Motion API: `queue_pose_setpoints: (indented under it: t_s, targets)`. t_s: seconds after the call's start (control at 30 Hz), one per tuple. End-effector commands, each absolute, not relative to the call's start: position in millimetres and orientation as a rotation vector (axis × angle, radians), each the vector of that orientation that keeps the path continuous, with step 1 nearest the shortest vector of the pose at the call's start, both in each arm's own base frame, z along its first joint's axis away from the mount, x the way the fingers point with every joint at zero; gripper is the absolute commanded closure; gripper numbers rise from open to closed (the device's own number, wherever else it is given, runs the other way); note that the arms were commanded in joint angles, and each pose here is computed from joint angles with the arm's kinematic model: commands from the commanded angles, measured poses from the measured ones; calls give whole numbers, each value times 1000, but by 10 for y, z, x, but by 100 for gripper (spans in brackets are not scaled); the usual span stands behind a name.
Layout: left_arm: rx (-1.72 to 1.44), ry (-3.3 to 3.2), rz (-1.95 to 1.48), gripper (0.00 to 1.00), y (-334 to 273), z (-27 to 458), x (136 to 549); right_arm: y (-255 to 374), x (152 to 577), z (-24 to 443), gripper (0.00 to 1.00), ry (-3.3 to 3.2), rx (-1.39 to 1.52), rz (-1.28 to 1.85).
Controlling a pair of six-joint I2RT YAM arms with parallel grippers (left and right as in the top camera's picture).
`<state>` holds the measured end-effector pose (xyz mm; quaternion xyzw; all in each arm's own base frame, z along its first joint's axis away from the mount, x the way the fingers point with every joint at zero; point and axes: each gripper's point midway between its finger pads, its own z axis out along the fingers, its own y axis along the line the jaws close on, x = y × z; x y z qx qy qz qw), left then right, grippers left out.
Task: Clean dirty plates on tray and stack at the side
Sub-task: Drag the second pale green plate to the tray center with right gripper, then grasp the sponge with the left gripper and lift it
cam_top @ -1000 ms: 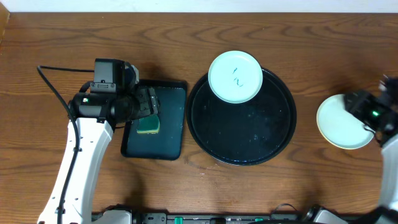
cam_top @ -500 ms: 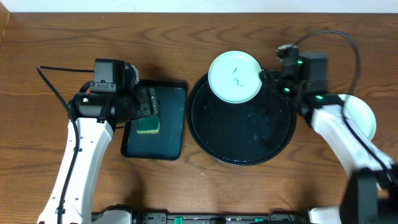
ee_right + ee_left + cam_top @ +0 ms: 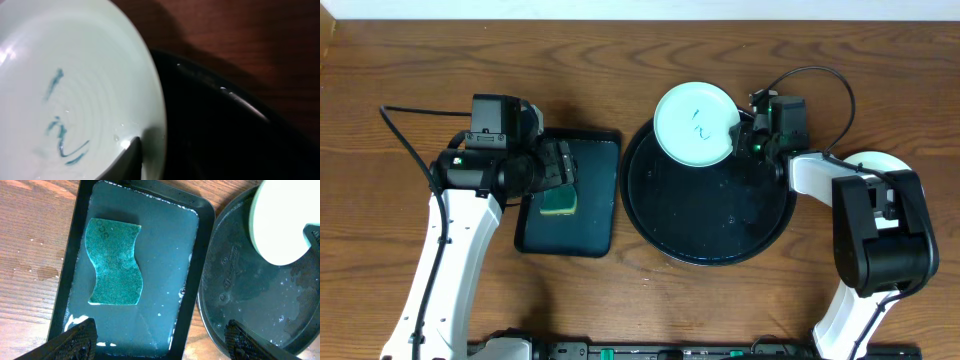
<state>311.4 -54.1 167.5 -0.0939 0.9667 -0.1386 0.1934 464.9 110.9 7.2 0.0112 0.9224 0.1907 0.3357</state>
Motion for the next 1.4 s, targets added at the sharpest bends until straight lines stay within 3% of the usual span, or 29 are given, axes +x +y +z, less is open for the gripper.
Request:
queue_pose_setpoints:
  t_s: [0.0, 0.03, 0.13, 0.33, 0.5, 0.7, 0.83, 0.9, 0.97, 1.03, 1.37]
  targets:
    - [-261, 2699, -402, 18, -553, 1732, 3147, 1149, 4599, -37, 95, 2440, 71, 538]
    - [-261, 2699, -402, 18, -553, 1732, 3147, 1149, 4591, -41, 99, 2444, 72, 538]
    - [-261, 2699, -402, 18, -553, 1732, 3147, 1131, 4548, 13, 99, 2460, 95, 541]
    - [-261, 2699, -402, 18, -553, 1732, 3147, 961, 4382, 565, 99, 2458, 110, 471]
    - [-261, 2699, -402, 18, -553, 1732, 3147, 811, 3882, 927, 99, 2560, 116, 377]
    - [-265, 2693, -377, 18, -522, 1732, 3165, 838, 3158, 575, 99, 2848, 236, 333]
    - [-283, 2691, -376, 18, -517, 1732, 3167, 866, 3083, 351, 99, 2839, 339, 339]
    - [-336, 2705, -427, 18, -564, 1727, 3129, 867, 3156, 356, 93, 2803, 314, 335]
    - [-348, 2737, -439, 18, -579, 1698, 3054, 870, 3269, 416, 75, 2755, 216, 323]
    - [-350, 2741, -438, 18, -579, 1694, 3044, 865, 3367, 506, 70, 2713, 82, 290]
    - [-350, 2760, -424, 18, -563, 1673, 3003, 857, 3463, 1209, 64, 2535, -84, 270]
